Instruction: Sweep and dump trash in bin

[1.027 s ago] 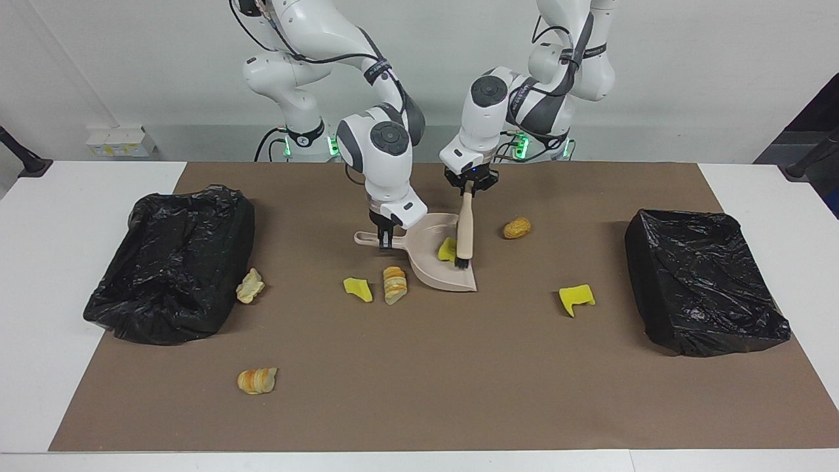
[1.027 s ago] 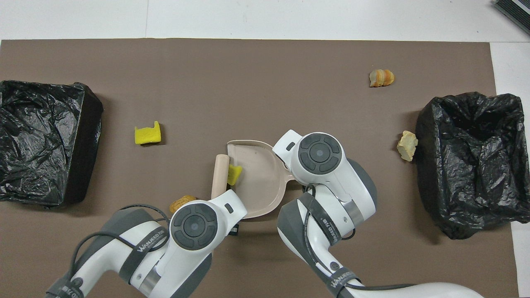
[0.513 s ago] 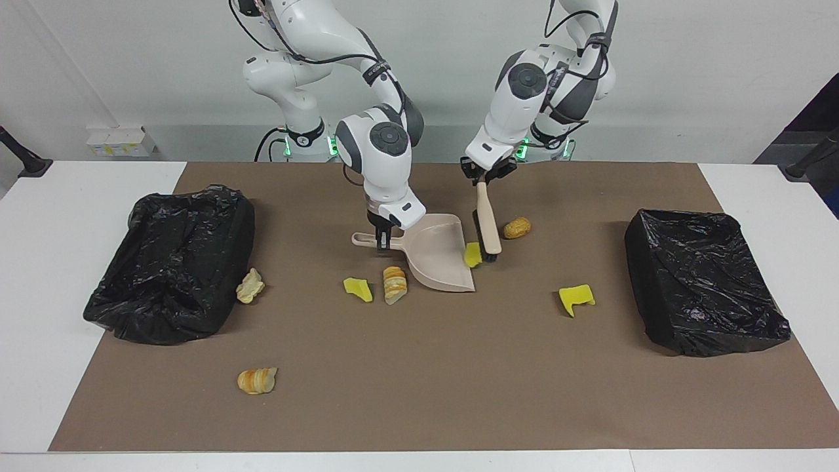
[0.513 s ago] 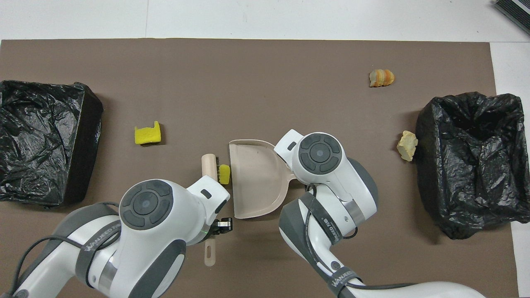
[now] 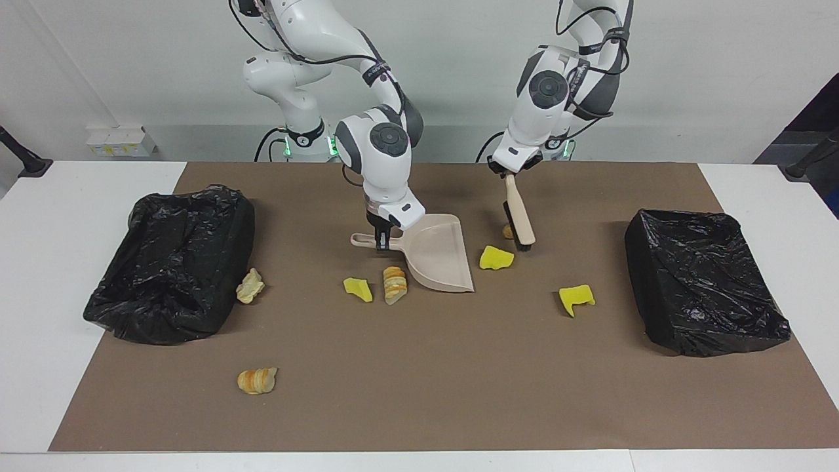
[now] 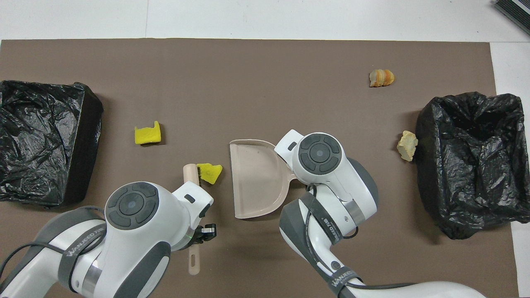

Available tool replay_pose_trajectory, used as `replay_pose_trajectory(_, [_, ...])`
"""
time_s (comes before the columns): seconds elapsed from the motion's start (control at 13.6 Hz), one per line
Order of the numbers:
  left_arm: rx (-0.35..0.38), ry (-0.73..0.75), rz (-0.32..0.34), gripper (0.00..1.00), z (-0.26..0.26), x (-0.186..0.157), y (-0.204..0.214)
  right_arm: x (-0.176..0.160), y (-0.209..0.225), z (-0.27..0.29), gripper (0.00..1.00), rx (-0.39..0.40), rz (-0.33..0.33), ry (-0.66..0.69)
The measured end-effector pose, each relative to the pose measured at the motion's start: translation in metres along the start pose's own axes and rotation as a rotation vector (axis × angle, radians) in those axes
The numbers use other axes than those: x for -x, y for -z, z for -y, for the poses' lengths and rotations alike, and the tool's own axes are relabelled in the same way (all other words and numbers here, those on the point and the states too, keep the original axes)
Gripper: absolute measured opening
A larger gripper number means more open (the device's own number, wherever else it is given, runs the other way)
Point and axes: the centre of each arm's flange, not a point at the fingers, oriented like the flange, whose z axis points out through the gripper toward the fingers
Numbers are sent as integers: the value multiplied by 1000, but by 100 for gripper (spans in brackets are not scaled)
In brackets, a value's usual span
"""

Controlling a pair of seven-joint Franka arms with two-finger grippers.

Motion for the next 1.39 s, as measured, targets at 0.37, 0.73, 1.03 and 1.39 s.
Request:
replay_pose_trajectory(0.37, [-61, 142, -8, 26, 53, -7, -21, 0, -3, 0, 33, -4, 3, 0])
replay_pose_trajectory(0.73, [-30, 229, -101, 26, 15, -15, -48, 1, -4, -1, 33, -6, 4, 0])
replay_pose_trajectory(1.03, [16, 162, -173, 26, -32, -43, -61, 0, -4, -1, 33, -6, 4, 0])
replay_pose_trajectory(1.39, [40, -153, -245, 26, -75, -40, -54, 0, -4, 0, 33, -6, 5, 0])
